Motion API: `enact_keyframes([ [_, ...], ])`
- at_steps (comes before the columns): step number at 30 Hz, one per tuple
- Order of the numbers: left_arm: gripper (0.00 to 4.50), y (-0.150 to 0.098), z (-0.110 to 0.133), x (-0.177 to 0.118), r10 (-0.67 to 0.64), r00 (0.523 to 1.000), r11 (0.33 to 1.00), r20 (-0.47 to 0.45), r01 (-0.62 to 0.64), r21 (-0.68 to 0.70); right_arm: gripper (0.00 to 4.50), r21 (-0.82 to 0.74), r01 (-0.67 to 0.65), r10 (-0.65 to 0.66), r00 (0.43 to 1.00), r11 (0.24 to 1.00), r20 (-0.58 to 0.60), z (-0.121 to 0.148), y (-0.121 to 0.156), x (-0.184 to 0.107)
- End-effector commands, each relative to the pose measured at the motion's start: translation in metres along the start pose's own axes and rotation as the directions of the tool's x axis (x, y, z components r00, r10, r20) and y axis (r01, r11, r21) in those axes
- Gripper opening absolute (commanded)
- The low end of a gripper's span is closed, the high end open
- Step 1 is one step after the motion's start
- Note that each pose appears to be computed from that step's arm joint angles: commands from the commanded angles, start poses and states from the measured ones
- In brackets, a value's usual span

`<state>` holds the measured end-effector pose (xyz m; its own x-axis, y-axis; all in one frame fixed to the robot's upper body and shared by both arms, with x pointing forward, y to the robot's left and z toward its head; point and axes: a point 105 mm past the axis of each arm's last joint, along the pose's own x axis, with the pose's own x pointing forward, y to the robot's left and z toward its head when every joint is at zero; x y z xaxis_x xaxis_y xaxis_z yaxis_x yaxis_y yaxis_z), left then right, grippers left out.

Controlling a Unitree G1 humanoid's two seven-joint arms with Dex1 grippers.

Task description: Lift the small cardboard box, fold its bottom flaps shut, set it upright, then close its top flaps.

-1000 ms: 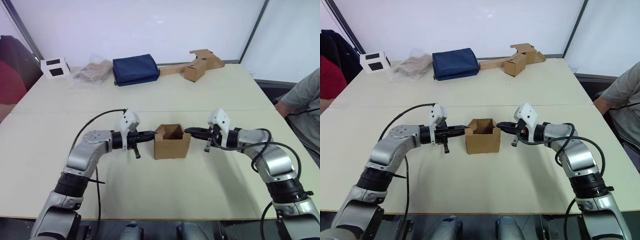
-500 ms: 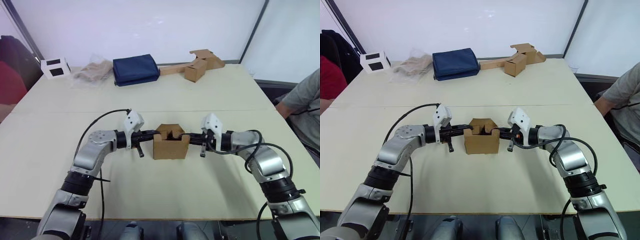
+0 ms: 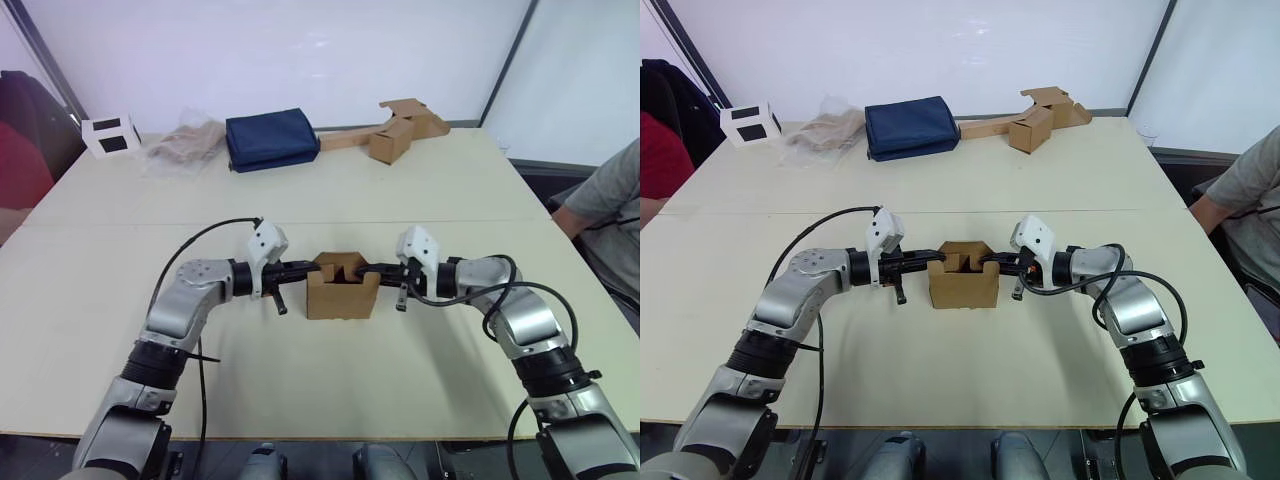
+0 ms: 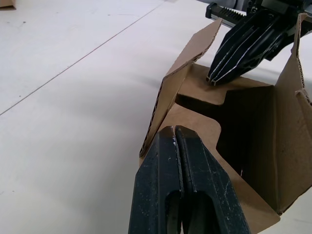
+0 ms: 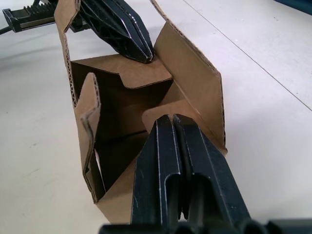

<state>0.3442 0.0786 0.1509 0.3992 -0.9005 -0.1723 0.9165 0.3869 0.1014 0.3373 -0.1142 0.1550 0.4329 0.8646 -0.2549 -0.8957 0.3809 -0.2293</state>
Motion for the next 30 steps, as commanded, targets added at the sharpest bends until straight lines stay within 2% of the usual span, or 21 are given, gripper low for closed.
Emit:
enact_keyframes([
  [1,0.03,-0.001,0.027,-0.005,-0.025,0.999,0.998,0.044,0.022,0.056,0.00,-0.025,0.027,-0.025,0.995,0.999,0.094,0.031,-0.007,-0.010],
  [8,0.03,-0.005,0.043,-0.011,-0.065,0.996,0.995,0.064,0.060,0.083,0.00,0.019,0.023,-0.025,0.991,1.000,0.133,0.045,-0.007,-0.022],
  [12,0.03,0.008,0.057,-0.024,-0.031,0.993,0.999,0.113,0.026,0.048,0.00,0.078,0.011,-0.028,0.976,0.997,0.215,0.068,-0.005,-0.040],
  [16,0.03,0.029,0.045,-0.031,0.051,0.996,0.997,0.073,-0.054,0.047,0.00,0.071,-0.101,0.081,0.966,0.992,0.245,0.090,0.029,-0.042],
  [20,0.03,0.045,0.030,-0.029,0.097,0.993,0.995,0.063,-0.095,-0.021,0.00,0.029,-0.168,0.164,0.980,0.985,0.113,0.074,0.062,-0.026],
  [23,0.03,0.049,0.018,-0.020,0.099,0.991,0.989,0.090,-0.088,-0.122,0.00,0.034,-0.182,0.178,0.979,0.983,0.097,0.064,0.076,-0.013],
  [27,0.03,0.049,0.001,-0.011,0.078,0.996,0.988,0.053,-0.070,-0.137,0.00,0.025,-0.159,0.156,0.984,0.987,0.089,0.058,0.078,-0.007],
  [30,0.03,0.047,-0.011,-0.003,0.053,0.998,0.985,0.030,-0.047,-0.166,0.00,-0.008,-0.109,0.110,0.993,0.994,0.032,0.045,0.068,-0.004],
])
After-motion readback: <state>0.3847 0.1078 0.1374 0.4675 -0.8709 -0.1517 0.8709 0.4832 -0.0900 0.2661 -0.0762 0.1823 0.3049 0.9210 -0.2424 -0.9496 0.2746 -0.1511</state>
